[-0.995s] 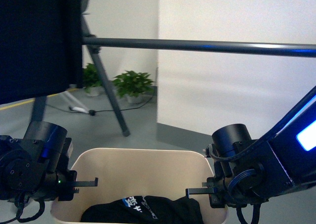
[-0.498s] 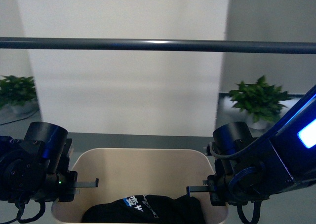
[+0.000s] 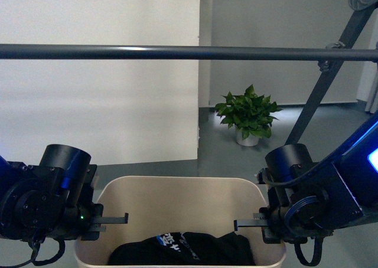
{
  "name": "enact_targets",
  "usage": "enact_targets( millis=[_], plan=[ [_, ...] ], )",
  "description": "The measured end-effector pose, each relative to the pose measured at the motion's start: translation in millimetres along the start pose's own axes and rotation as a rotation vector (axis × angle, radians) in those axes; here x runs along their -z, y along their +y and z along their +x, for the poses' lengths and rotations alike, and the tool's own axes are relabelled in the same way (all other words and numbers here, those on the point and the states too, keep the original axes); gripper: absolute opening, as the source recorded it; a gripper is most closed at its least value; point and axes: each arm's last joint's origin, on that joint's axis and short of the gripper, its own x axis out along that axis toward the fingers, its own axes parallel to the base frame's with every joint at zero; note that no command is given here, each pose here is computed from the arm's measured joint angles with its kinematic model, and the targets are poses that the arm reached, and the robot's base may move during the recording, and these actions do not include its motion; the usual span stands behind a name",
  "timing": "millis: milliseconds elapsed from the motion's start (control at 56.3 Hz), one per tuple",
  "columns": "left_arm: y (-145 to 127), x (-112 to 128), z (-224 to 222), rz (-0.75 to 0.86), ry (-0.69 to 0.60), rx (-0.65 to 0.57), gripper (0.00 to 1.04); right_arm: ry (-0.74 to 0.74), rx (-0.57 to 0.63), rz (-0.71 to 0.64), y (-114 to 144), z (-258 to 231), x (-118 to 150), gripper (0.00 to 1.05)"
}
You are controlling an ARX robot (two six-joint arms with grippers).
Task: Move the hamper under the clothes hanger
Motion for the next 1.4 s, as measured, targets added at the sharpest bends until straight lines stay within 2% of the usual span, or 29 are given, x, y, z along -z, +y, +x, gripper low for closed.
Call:
enact_targets(
  millis=[249,444,853,1191,1315,1404],
  plan=[
    [3.1,-0.2,0.6,-0.005,0.001,-0.003,0.04,0.000,-0.003,-0.005,3.0,-0.6,0.6,0.03],
    [28.4,-1.1,3.9,-0.039,0.003,-0.086,0.04,0.002,-0.083,-0.045,29.3,-6.2,4.6,0.03],
    [5.4,-0.1,0.6,-0.006,0.002,-0.008,0.04,-0.002,-0.006,-0.005,3.5,-0.7,0.0,0.03],
    [14.0,-0.5,1.9,-0.019,0.002,-0.042,0.04,-0.002,-0.026,-0.019,12.3,-2.5,1.5,0.03],
    [13.6,-0.8,2.5,0.026,0.003,-0.001,0.04,-0.002,-0.025,-0.019,12.2,-2.5,1.5,0.03],
    [12.6,-0.9,6.0,0.080,0.008,0.025,0.04,0.023,0.057,0.044,10.8,-2.8,1.7,0.03]
  ],
)
